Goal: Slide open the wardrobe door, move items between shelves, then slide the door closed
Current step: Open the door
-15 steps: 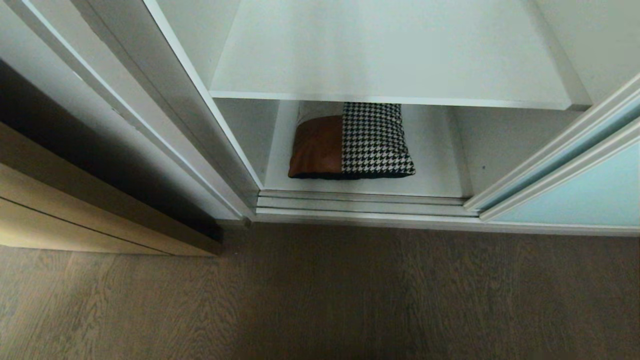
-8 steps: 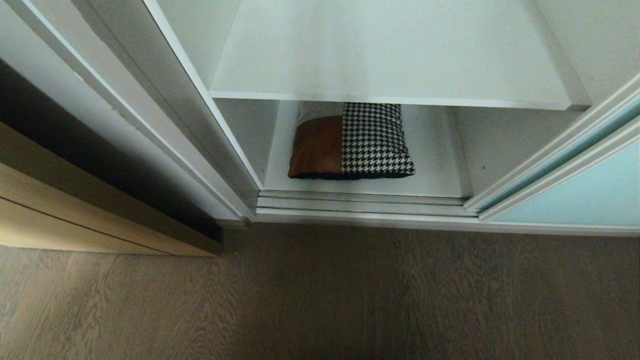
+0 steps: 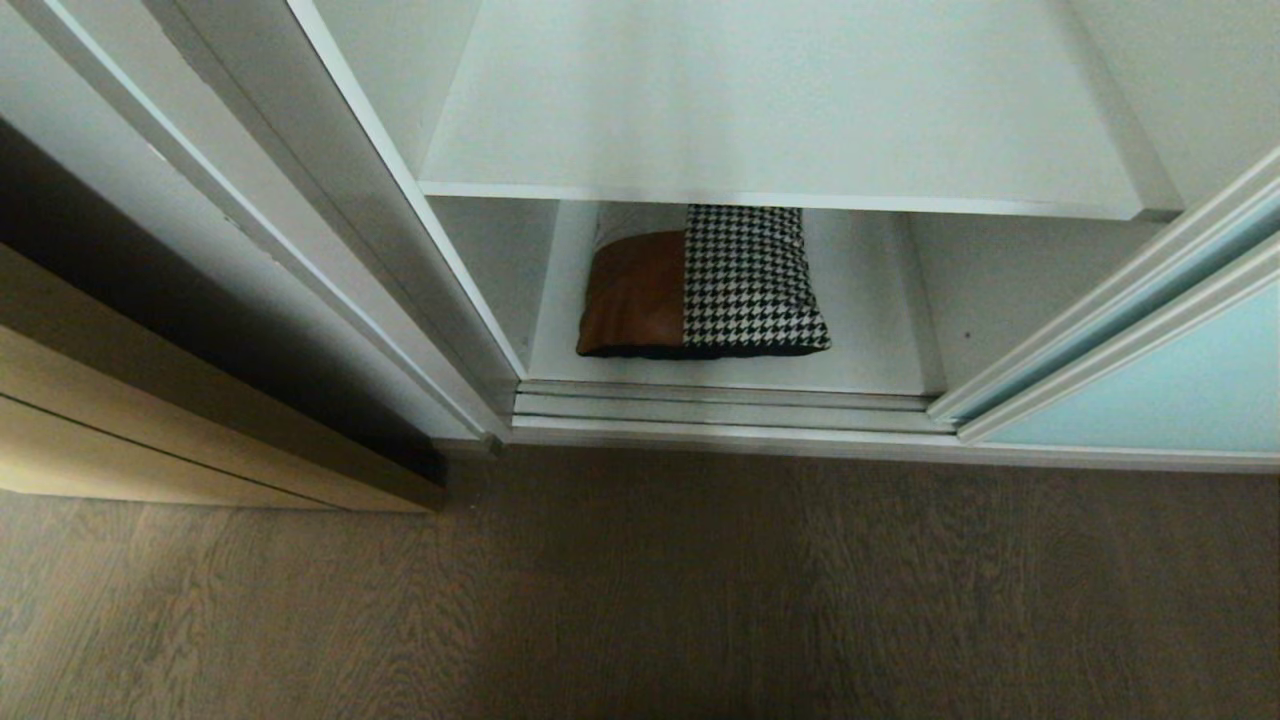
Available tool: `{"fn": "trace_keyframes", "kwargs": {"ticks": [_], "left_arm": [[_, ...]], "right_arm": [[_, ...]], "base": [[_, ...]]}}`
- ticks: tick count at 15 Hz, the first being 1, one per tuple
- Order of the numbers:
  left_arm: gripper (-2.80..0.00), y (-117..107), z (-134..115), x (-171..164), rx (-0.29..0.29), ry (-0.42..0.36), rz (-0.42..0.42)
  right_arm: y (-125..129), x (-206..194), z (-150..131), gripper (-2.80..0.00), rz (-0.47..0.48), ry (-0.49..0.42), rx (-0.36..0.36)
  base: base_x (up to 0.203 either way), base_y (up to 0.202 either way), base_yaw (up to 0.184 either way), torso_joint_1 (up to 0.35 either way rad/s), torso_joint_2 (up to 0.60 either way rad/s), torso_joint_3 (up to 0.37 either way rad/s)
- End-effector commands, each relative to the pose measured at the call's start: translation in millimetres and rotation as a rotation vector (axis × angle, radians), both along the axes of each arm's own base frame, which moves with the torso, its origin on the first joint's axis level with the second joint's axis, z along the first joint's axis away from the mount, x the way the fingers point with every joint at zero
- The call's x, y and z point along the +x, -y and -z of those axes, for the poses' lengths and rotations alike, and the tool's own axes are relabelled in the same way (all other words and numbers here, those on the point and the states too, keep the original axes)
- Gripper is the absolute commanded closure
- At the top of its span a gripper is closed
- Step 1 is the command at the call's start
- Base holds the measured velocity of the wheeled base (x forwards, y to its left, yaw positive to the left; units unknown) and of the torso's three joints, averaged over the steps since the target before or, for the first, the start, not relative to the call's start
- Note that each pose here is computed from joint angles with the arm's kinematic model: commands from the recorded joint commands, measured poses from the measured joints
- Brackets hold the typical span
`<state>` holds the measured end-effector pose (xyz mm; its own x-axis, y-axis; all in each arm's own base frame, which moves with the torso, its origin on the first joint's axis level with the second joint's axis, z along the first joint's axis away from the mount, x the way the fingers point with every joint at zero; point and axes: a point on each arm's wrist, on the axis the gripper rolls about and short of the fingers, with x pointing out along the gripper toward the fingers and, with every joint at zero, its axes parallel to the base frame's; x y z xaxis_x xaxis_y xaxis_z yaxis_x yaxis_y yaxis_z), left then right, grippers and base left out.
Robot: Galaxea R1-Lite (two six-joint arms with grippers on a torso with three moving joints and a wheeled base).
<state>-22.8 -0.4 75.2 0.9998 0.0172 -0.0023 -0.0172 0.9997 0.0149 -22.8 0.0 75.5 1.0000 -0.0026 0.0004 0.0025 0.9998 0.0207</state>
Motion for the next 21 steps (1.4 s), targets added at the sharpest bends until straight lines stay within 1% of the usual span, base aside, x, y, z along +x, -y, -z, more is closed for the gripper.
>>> {"fn": "trace_keyframes", "kwargs": {"ticks": [1, 21], "left_arm": [[0.0, 0.0, 0.5, 0.4, -0.001, -0.007, -0.001], [0.0, 0.0, 0.5, 0.4, -0.001, -0.007, 0.0]], "right_arm": [[0.0, 0.1, 0.4, 0.0, 0.0, -0.002, 0.001], [0.0, 0.1, 0.4, 0.0, 0.0, -0.002, 0.001]], "base": [[0.0, 0.0, 0.0, 0.0, 0.0, 0.0], [0.0, 0.0, 0.0, 0.0, 0.0, 0.0]]}}
